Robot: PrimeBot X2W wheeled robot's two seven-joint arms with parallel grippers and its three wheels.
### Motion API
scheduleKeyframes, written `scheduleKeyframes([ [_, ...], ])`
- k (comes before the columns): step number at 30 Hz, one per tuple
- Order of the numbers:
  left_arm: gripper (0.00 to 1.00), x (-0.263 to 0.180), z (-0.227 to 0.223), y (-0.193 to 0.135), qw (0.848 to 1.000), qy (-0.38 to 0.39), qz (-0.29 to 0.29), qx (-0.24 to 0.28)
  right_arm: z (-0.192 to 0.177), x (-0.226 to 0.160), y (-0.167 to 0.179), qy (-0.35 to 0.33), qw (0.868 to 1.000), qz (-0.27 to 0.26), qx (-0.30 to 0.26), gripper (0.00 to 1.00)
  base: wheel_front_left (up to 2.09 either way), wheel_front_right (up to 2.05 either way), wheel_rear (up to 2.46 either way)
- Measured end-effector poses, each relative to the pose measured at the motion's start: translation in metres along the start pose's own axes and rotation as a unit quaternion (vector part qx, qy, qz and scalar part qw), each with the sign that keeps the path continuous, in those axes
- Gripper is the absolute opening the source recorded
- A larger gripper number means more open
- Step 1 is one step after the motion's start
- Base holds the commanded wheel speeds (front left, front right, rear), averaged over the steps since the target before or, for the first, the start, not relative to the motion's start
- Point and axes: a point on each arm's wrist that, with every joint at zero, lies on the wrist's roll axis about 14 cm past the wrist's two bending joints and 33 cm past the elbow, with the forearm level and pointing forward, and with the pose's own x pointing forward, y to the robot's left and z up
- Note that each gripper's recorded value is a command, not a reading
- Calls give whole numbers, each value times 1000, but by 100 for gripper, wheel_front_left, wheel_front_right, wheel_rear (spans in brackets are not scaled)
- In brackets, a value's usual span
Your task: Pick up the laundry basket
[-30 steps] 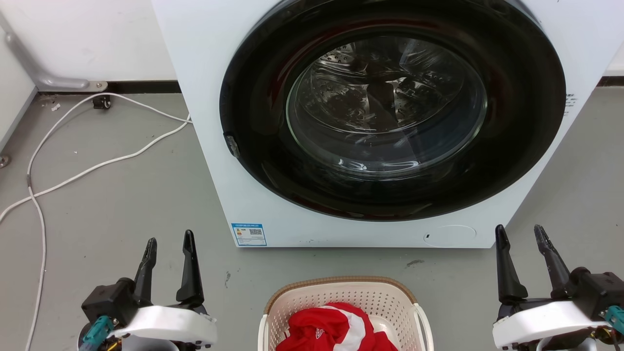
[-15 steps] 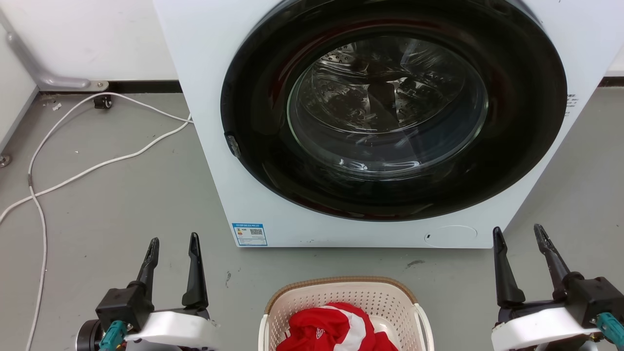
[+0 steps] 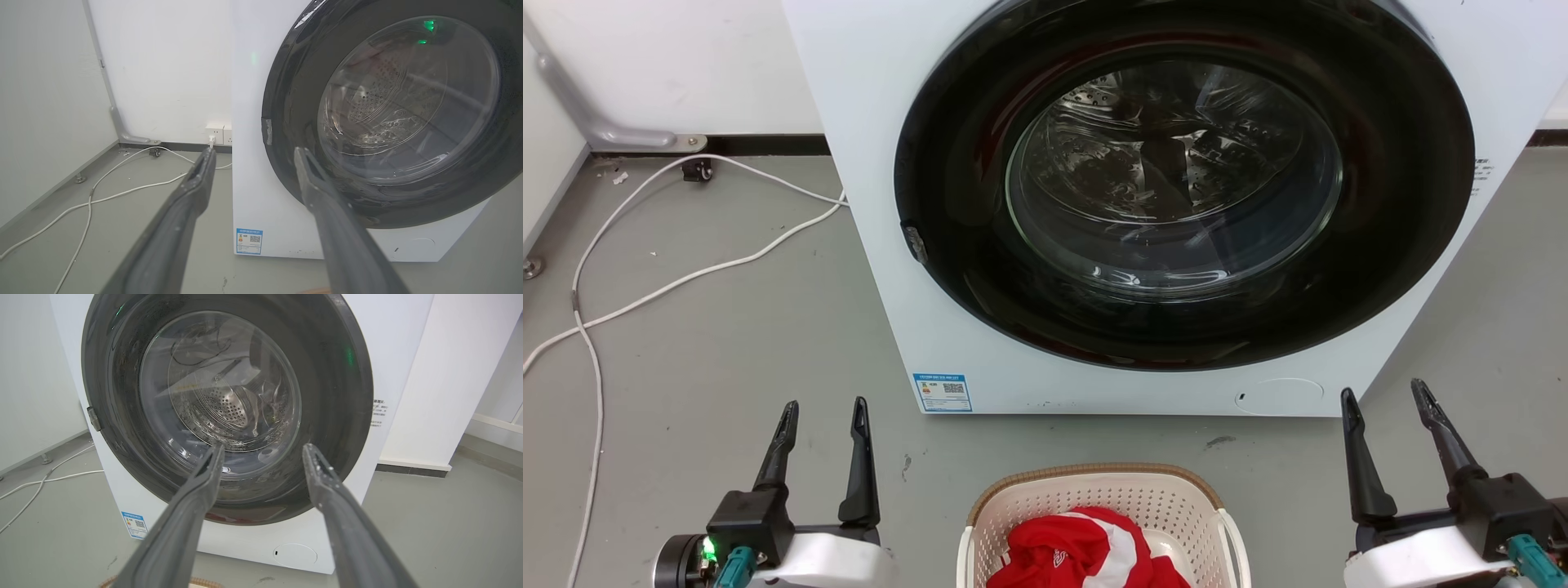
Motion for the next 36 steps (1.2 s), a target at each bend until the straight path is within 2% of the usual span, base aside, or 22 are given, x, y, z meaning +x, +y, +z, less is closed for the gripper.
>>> scheduleKeyframes([
  [10, 100, -2, 0, -2, 1000, -4, -7, 29, -1, -2, 3, -1, 1000, 8, -26, 100, 0, 0, 0],
  [36, 100, -4, -11, -4, 1000, 13, -12, 17, -9, -4, 0, 10, 1000, 1, -12, 100, 0, 0, 0],
])
